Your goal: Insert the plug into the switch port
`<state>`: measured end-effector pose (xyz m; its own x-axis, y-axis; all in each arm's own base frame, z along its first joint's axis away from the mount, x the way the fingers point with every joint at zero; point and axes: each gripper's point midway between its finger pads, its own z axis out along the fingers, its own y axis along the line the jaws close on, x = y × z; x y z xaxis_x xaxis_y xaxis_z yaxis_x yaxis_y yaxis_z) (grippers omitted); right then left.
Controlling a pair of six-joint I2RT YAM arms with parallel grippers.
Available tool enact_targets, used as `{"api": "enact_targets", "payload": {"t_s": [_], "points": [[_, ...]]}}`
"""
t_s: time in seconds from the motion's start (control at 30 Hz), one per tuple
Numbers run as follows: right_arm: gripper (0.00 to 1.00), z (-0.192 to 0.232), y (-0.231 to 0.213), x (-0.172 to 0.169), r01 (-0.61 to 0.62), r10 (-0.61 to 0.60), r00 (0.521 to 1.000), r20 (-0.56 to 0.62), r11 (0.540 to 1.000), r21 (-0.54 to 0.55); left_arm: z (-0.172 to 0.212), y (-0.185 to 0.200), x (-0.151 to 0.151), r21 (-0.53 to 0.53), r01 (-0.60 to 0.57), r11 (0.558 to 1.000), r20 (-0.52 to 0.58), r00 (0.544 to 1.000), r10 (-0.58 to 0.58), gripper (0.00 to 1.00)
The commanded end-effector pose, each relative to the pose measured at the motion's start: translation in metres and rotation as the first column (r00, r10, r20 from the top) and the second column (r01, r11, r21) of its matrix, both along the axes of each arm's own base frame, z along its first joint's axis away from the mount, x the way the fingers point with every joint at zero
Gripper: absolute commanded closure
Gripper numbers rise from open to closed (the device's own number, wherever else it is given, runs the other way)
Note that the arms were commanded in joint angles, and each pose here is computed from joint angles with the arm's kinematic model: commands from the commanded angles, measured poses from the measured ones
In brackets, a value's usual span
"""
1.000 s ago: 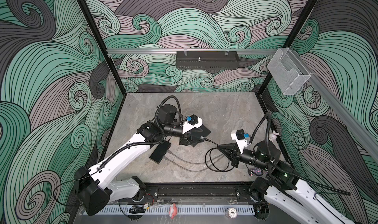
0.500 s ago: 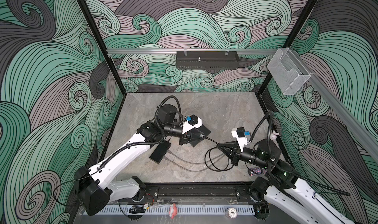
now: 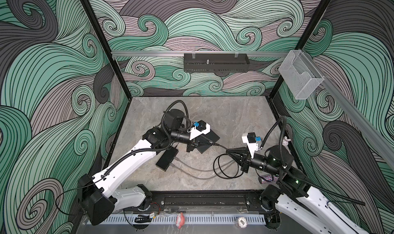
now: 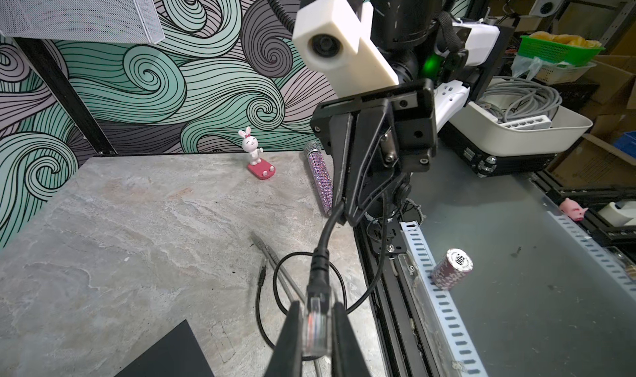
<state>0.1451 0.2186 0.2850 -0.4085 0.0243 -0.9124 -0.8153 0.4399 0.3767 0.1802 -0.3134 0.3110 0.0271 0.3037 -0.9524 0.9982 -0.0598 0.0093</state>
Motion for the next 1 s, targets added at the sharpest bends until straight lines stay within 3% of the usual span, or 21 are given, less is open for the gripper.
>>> {"api": "enact_targets", "payload": {"t_s": [0.0, 0.1, 0.23, 0.27, 0.43, 0.57, 0.97], "points": [[1.00, 0.017, -0.001, -0.004, -0.016, 0.015, 0.999, 0.047, 1.000, 0.021, 0.007, 0.000, 0.000, -0.011, 0.014, 1.000, 0.015, 1.000, -0.013, 0.93], [0.93, 0.014, 0.001, -0.007, -0.042, 0.042, 0.998, 0.046, 0.999, -0.004, 0.008, 0.000, -0.004, -0.011, 0.040, 0.999, 0.004, 0.999, -0.040, 0.94], [0.56, 0.013, 0.004, -0.015, -0.105, 0.111, 0.991, 0.080, 0.992, -0.075, 0.006, 0.000, -0.007, -0.003, 0.064, 0.998, -0.005, 0.998, -0.064, 0.94], [0.54, 0.013, 0.004, -0.018, -0.121, 0.130, 0.987, 0.090, 0.987, -0.105, 0.005, 0.000, -0.007, -0.001, 0.070, 0.998, -0.006, 0.998, -0.070, 0.94], [0.55, 0.009, 0.009, -0.031, -0.239, 0.266, 0.960, 0.085, 0.941, -0.239, 0.000, -0.003, -0.012, -0.006, 0.113, 0.994, -0.030, 0.993, -0.113, 0.94], [0.57, 0.006, 0.010, -0.025, -0.245, 0.283, 0.955, 0.085, 0.920, -0.307, 0.003, -0.003, -0.017, -0.013, 0.145, 0.989, -0.043, 0.988, -0.146, 0.93], [0.62, 0.003, 0.023, -0.013, -0.272, 0.333, 0.936, 0.118, 0.892, -0.361, 0.003, -0.004, -0.027, -0.013, 0.190, 0.982, -0.066, 0.979, -0.191, 0.93]]}}
